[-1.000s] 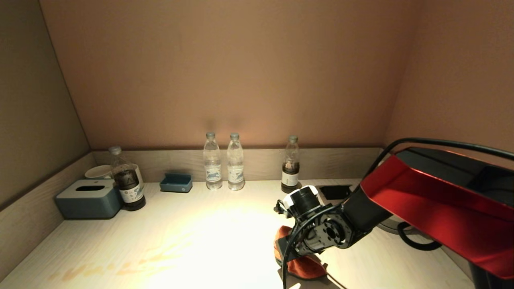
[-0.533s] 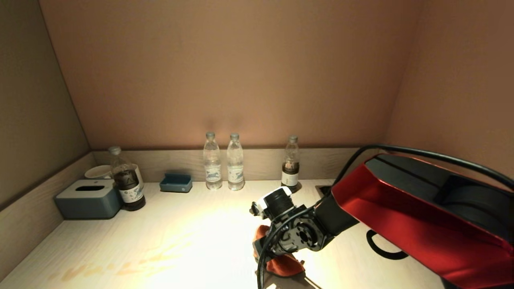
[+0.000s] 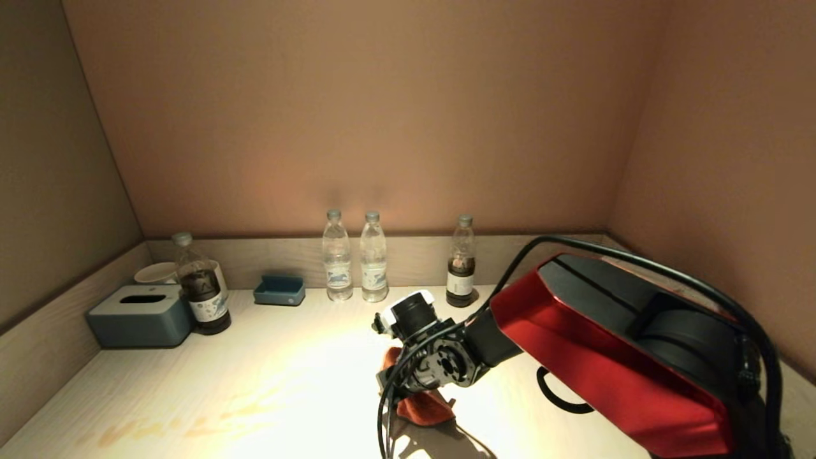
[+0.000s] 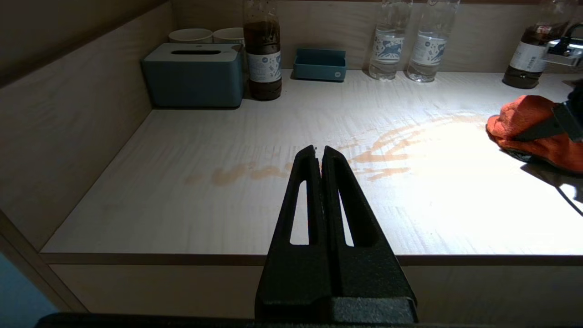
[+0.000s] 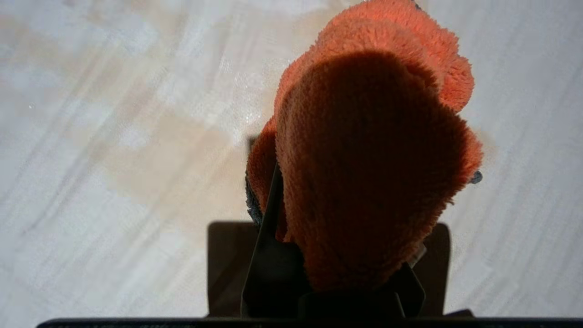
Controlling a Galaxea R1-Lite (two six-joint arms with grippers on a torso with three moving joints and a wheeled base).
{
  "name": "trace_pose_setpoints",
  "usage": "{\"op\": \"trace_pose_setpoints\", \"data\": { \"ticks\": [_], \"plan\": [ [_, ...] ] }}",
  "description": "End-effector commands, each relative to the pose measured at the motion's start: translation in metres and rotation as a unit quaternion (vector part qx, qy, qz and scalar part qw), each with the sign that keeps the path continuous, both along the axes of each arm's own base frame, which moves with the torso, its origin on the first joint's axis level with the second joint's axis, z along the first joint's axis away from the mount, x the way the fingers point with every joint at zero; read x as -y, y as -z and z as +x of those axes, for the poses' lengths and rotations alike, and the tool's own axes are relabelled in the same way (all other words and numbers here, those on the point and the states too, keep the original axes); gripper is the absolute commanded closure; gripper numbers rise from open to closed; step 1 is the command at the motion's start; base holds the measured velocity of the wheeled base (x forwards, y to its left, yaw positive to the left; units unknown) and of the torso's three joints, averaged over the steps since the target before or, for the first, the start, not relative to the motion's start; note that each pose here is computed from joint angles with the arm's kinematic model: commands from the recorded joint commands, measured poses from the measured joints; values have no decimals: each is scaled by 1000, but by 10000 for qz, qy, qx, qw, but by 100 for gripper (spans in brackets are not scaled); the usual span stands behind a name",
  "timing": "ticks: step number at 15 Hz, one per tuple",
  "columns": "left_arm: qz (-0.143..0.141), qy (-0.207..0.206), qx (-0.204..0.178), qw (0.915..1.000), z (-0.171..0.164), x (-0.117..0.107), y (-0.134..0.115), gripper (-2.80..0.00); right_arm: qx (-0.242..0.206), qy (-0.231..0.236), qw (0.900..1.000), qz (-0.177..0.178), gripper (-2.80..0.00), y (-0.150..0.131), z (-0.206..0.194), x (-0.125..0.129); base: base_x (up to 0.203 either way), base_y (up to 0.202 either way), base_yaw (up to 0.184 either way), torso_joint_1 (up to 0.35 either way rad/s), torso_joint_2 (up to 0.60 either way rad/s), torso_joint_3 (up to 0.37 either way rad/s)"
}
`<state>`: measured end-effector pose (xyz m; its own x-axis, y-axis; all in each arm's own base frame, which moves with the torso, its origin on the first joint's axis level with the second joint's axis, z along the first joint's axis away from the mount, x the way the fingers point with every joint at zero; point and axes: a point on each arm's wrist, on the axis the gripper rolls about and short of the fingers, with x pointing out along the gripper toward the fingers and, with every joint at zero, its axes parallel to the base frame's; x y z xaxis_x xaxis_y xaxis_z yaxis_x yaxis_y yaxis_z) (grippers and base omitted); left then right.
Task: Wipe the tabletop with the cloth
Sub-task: Sweep the stains on the table
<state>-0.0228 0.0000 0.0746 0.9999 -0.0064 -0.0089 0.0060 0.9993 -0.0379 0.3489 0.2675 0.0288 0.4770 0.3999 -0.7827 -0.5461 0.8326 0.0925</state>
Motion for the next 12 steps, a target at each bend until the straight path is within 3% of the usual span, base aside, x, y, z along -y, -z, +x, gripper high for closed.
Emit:
{"op": "trace_pose_setpoints", "data": {
  "ticks": [1, 8, 12],
  "plan": [
    [-2, -1, -1, 10000, 0, 0, 0, 0, 137, 68, 9999, -10, 0, 9, 13, -10, 0, 0, 0, 0, 0, 0],
    [-2, -1, -1, 10000, 0, 0, 0, 0, 440, 221, 9988, -4, 0, 24, 47, -28, 0, 0, 0, 0, 0, 0],
    [-2, -1, -1, 10000, 0, 0, 0, 0, 586, 403, 9975, 23, 0, 30, 67, -25, 0, 0, 0, 0, 0, 0]
  ]
}}
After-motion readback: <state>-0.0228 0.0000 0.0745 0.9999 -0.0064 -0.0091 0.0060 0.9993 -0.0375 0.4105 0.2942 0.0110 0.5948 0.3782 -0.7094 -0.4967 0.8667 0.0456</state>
